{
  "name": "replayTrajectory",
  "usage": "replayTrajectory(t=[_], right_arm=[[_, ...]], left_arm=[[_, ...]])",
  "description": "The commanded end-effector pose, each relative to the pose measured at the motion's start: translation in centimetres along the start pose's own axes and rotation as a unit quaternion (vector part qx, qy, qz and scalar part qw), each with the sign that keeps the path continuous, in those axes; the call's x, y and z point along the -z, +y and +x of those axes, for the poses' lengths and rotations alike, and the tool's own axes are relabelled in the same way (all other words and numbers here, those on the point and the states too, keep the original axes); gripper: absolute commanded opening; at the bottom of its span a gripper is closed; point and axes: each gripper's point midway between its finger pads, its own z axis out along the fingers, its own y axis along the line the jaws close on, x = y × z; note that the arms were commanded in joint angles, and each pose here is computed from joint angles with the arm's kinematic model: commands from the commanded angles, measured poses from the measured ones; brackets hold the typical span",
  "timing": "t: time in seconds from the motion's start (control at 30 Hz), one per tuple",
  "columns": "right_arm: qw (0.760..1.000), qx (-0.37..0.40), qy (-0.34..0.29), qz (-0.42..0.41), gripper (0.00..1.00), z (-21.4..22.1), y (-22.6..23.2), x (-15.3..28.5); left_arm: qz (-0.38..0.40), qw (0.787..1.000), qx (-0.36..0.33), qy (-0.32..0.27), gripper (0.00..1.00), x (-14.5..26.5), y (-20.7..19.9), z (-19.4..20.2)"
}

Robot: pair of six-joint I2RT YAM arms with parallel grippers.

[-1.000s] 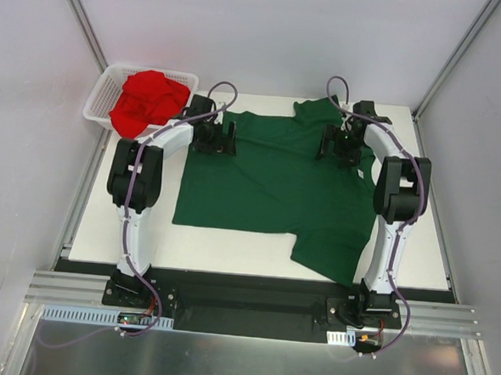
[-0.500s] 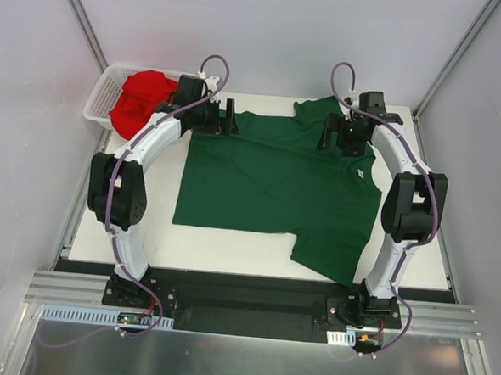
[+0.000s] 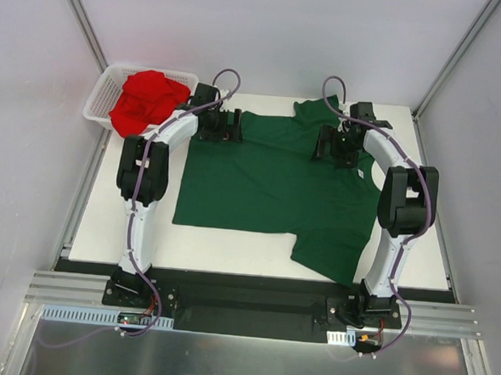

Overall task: Fold and stack the t-shirts
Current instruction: Flatten out the tshirt

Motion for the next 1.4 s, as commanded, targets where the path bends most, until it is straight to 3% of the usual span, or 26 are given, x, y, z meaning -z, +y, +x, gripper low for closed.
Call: replayTrajectory(t=[0.0, 0.43, 1.37], right_arm=[[1.0, -0.006, 0.005, -0.002, 0.96, 0.1, 0.0, -0.7], [0.999, -0.004, 0.035, 0.0, 0.96, 2.4, 0.2, -1.6], [0.998, 0.015, 0.059, 0.017, 0.96, 5.2, 0.8, -1.2]], left_arm=[[0.014, 1.0, -0.005, -0.014, 0.99, 0.0, -0.4, -1.9], [0.0, 0.999, 0.031, 0.01, 0.99, -2.9, 2.0, -1.8], [-0.004, 0.997, 0.07, -0.011, 0.99, -3.7, 4.6, -4.2]])
